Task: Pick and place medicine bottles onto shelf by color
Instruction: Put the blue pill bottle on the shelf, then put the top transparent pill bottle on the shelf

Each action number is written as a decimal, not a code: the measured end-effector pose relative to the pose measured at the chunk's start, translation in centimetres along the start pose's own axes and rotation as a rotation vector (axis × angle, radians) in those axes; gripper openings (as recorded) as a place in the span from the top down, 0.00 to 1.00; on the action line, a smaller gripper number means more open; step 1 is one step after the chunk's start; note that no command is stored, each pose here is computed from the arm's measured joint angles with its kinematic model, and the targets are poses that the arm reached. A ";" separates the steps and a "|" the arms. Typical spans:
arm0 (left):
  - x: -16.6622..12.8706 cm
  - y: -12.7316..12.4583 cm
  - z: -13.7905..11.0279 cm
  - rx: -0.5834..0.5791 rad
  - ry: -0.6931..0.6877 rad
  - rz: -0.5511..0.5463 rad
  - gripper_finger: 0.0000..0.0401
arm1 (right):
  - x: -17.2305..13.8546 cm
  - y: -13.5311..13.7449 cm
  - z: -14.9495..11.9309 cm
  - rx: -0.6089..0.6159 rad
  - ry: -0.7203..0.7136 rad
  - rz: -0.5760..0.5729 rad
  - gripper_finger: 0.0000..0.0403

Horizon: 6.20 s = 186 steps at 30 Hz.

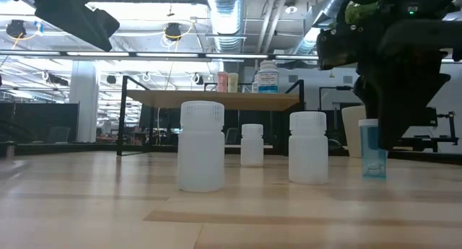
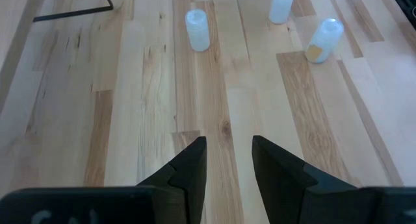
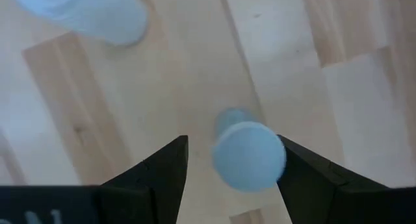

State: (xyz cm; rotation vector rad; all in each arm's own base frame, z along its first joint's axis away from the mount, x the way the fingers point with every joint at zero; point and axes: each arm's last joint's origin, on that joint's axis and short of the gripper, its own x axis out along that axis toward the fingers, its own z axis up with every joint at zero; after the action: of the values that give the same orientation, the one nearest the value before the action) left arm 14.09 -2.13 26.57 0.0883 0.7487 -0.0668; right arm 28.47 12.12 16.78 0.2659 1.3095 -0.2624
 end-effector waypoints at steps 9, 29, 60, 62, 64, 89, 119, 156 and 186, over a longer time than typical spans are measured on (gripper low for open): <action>0.0 0.0 0.0 0.000 0.000 0.000 0.73 | 0.0 -0.2 0.3 0.013 -0.006 0.005 0.46; 0.0 0.0 0.0 0.000 0.000 0.000 0.73 | -3.1 0.1 3.5 -0.136 -0.055 0.033 0.72; 0.0 0.0 0.0 0.029 0.000 0.000 0.73 | -15.4 -14.8 19.0 -0.348 -0.604 -0.042 0.72; 0.0 0.0 0.0 0.029 0.000 0.000 0.73 | -14.9 -15.7 19.4 -0.336 -0.597 -0.019 0.72; 0.0 0.0 0.0 0.029 0.000 0.000 0.73 | -14.7 -16.4 19.5 -0.330 -0.587 0.013 0.72; 0.0 0.0 0.1 0.025 -0.009 0.000 0.73 | -12.4 -17.9 25.5 -0.388 -0.273 0.010 0.72; 0.0 0.0 0.1 0.017 -0.010 -0.001 0.73 | -11.9 -21.0 24.8 -0.323 -0.186 0.043 0.72; 0.0 0.0 0.1 0.015 -0.009 -0.001 0.73 | -10.7 -21.8 25.4 -0.273 -0.190 0.000 0.48; 0.0 0.0 0.1 0.006 -0.011 0.000 0.73 | -18.5 -17.1 19.8 -0.234 -0.084 0.046 0.57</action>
State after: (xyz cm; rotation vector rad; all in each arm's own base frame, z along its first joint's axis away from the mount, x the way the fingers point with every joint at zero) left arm 14.15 -2.14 26.67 0.0931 0.7374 -0.0696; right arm 36.39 -9.93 38.66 0.0852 1.2360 -0.0786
